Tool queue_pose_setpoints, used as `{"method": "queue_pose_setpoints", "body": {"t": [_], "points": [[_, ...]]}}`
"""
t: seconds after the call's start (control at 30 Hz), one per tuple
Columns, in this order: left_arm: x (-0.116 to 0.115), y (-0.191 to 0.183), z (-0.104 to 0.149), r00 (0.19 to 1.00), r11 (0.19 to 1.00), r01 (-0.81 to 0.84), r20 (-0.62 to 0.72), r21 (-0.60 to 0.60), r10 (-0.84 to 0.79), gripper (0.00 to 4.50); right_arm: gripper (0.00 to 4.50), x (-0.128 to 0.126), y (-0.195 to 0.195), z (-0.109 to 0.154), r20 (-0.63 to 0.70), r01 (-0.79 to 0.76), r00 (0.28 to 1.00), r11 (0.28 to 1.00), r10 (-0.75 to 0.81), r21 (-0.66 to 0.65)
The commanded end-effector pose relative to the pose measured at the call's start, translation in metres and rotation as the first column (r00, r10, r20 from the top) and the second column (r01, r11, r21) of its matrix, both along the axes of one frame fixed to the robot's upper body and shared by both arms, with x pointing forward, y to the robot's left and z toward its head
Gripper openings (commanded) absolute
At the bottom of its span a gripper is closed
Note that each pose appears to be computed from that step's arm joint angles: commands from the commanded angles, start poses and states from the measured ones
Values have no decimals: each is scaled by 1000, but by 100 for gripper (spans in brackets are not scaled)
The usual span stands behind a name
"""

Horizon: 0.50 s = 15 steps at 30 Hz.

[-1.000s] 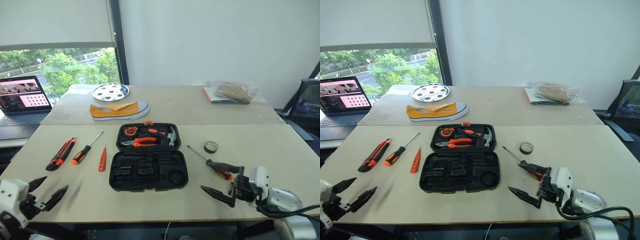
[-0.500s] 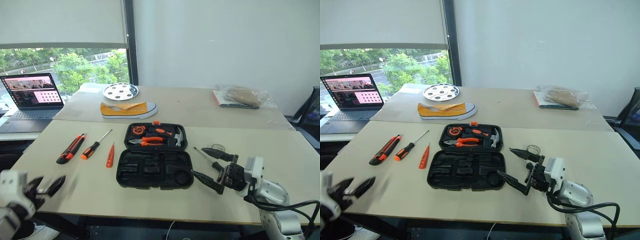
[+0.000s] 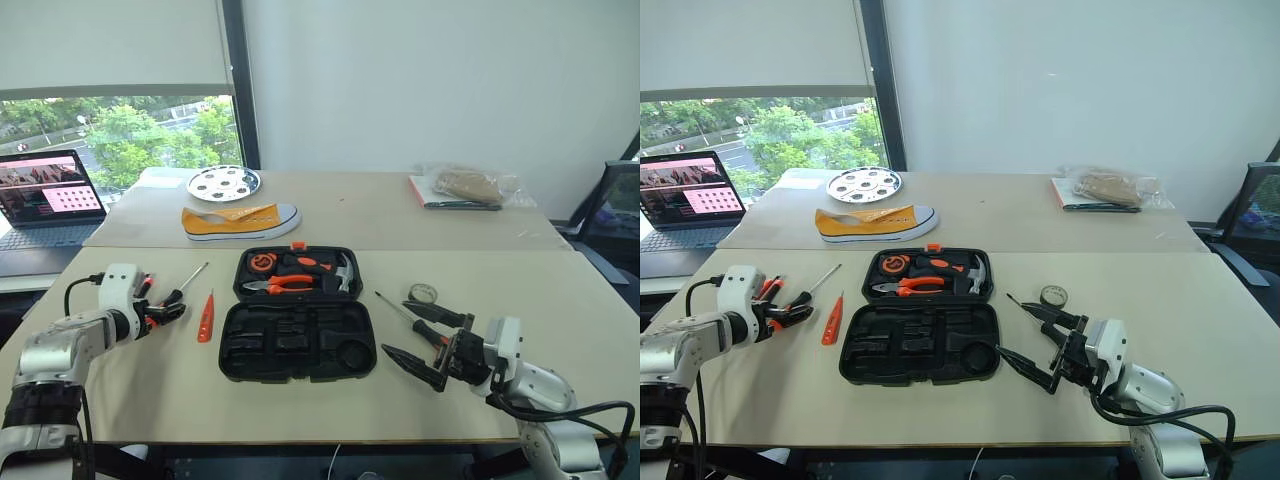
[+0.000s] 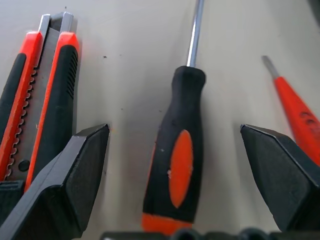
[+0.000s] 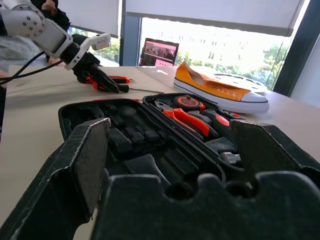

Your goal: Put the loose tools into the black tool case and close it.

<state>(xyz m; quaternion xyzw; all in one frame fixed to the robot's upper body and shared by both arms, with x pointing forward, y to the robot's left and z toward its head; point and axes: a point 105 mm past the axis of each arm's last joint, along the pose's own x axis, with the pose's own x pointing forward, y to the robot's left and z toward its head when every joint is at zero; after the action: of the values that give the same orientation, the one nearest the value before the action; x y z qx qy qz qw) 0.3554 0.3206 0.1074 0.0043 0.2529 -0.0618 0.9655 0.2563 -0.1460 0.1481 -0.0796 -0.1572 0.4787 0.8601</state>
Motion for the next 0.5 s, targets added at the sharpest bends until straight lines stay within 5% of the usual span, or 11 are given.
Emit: {"method": "queue_pose_setpoints", "body": {"t": [0.03, 0.23, 0.3, 0.37, 0.43, 0.5], "points": [[2, -1, -1, 999, 999, 43, -15, 0, -43, 317, 450, -7, -3, 11, 62, 28, 998, 1000, -28, 6], [6, 4, 20, 993, 997, 74, 98, -29, -71, 95, 450, -7, -7, 11, 54, 52, 997, 999, -52, 8], [7, -7, 46, 956, 982, 187, 237, -40, -172, 89, 450, -8, -9, 12, 50, 52, 997, 999, -52, 4], [-4, -41, 88, 802, 894, 448, 440, 4, -404, 89, 450, -11, -14, 13, 38, 52, 998, 999, -51, -7], [-15, -64, 93, 689, 791, 597, 422, 130, -589, 89, 450, -16, -18, 11, 11, 31, 999, 999, -31, -30], [-26, -91, 78, 560, 614, 735, 253, 289, -789, 89, 450, -20, -25, 9, -3, 28, 1000, 998, -28, -61]]}}
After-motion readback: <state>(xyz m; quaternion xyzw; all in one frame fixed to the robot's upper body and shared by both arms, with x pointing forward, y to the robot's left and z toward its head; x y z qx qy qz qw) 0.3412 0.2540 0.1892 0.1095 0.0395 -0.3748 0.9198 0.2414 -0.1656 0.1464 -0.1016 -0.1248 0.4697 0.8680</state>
